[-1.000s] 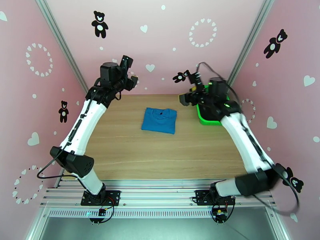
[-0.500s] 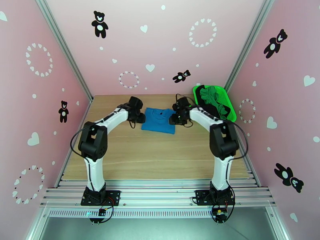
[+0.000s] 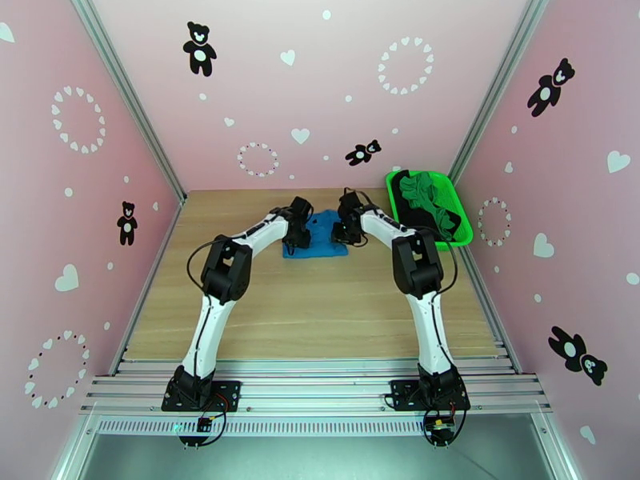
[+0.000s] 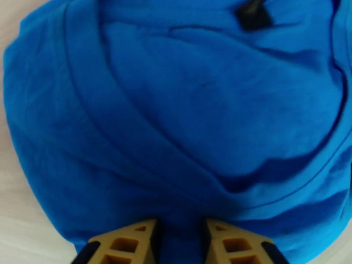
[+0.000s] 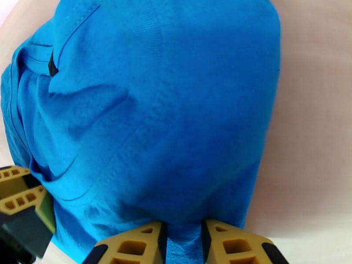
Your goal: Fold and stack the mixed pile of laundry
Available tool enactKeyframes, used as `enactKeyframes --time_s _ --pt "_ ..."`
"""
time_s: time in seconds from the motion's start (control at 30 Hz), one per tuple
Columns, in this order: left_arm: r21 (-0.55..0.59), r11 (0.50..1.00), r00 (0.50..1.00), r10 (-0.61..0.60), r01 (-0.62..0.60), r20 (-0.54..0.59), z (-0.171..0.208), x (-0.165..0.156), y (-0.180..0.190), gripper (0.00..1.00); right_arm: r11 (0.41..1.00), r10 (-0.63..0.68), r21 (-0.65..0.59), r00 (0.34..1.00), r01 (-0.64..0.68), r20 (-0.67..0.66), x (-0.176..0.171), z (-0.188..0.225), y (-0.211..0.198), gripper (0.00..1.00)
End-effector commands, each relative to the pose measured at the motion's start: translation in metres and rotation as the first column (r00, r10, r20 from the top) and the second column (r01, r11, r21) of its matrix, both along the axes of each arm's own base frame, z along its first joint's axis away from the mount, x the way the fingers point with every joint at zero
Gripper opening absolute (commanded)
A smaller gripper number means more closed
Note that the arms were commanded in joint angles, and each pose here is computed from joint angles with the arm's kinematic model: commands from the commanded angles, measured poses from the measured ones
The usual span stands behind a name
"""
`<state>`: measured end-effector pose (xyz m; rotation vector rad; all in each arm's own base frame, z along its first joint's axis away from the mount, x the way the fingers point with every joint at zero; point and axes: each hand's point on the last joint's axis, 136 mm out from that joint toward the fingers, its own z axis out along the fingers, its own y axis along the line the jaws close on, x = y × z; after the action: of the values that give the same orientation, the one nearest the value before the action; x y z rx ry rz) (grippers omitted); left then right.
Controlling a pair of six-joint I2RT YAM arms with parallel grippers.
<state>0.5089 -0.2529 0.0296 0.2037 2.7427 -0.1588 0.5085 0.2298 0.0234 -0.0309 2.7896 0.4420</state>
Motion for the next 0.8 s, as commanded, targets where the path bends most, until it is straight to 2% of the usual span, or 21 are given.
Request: enactKeyframes --time_s 0.0,0.17,0.27,0.47,0.63,0.77 --pt "0.098 0.994 0.996 0.051 -0.043 -0.078 -0.039 0.009 0.03 0.34 0.996 -0.044 -0.087 0.991 0.033 -0.127 -0.012 -0.052 -0.011 0.29" --pt "0.081 0.996 0.996 0.054 -0.048 -0.077 -0.05 0.043 0.041 0.35 0.993 -0.095 -0.081 0.991 0.087 -0.099 0.011 -0.057 -0.009 0.29" --pt "0.03 0.998 0.998 0.055 -0.053 -0.042 -0.052 0.063 0.042 0.39 0.99 -0.129 -0.064 0.987 0.124 -0.091 0.026 -0.058 -0.01 0.3" --pt "-0.086 0.993 0.995 0.081 -0.076 0.055 -0.029 0.096 0.047 0.51 0.98 -0.201 -0.01 0.978 0.2 -0.062 0.059 -0.058 -0.018 0.32" --pt "-0.193 0.977 0.991 0.111 -0.095 0.072 -0.016 0.112 0.055 0.54 0.959 -0.27 0.08 0.961 0.274 -0.054 0.081 -0.058 -0.023 0.32" --pt "-0.213 0.973 0.988 0.113 -0.088 0.107 0.003 0.118 0.06 0.53 0.96 -0.246 0.13 0.968 0.249 -0.044 0.086 -0.05 -0.013 0.37"
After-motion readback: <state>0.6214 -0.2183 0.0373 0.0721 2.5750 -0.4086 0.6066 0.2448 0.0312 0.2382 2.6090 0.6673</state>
